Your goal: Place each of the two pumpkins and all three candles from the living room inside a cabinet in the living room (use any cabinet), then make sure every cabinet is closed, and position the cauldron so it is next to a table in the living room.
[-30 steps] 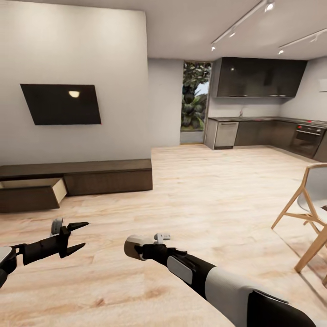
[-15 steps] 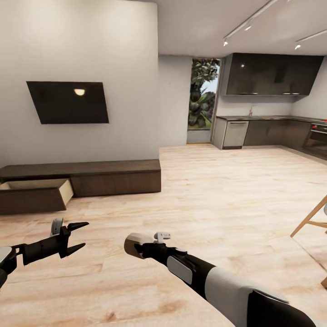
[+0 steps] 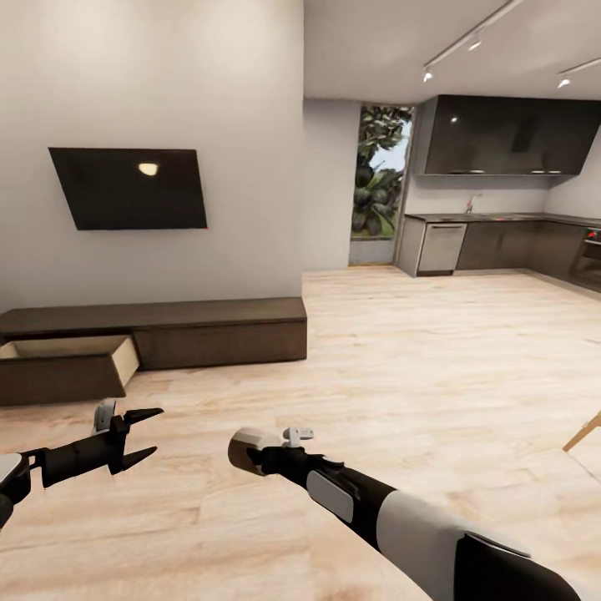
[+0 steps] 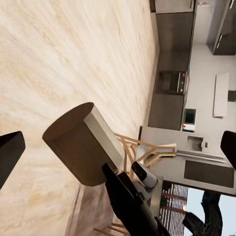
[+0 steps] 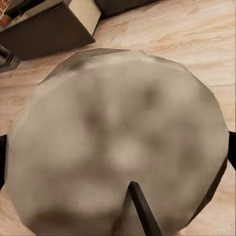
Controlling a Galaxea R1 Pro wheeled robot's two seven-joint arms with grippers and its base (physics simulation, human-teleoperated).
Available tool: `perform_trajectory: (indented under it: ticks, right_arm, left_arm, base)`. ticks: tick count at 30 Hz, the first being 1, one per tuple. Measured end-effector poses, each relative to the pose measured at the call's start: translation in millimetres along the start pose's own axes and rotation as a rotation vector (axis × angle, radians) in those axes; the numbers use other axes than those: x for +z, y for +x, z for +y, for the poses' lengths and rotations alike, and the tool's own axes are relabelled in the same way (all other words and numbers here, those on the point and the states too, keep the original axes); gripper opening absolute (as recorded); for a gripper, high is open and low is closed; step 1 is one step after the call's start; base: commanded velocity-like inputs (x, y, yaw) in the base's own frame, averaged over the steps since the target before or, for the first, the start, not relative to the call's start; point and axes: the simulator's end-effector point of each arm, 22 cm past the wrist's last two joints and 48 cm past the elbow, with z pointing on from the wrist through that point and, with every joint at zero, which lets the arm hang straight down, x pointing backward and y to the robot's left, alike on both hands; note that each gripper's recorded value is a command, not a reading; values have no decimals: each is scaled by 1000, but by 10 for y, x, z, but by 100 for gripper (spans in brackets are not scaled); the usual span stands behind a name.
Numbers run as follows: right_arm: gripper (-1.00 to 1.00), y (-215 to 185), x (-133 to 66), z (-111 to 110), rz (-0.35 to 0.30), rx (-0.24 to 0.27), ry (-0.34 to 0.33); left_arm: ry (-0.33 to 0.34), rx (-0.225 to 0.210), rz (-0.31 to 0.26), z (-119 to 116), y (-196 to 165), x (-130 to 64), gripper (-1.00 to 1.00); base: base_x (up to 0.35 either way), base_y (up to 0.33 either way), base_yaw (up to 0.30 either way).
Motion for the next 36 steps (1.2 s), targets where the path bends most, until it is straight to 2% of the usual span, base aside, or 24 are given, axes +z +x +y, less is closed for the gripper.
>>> perform_trajectory:
  ticks: [16,36]
  right_arm:
    - [-100,-54,0,-9,-24,-2,4]
    - [-100,-39,13,-51,-24,0,19]
  left_arm:
    - [-1,-1,0,6,-1,-1,100]
    - [-6,-4,0,33,-6,7,100]
  base:
    - [257,250,13]
    - [254,260,241]
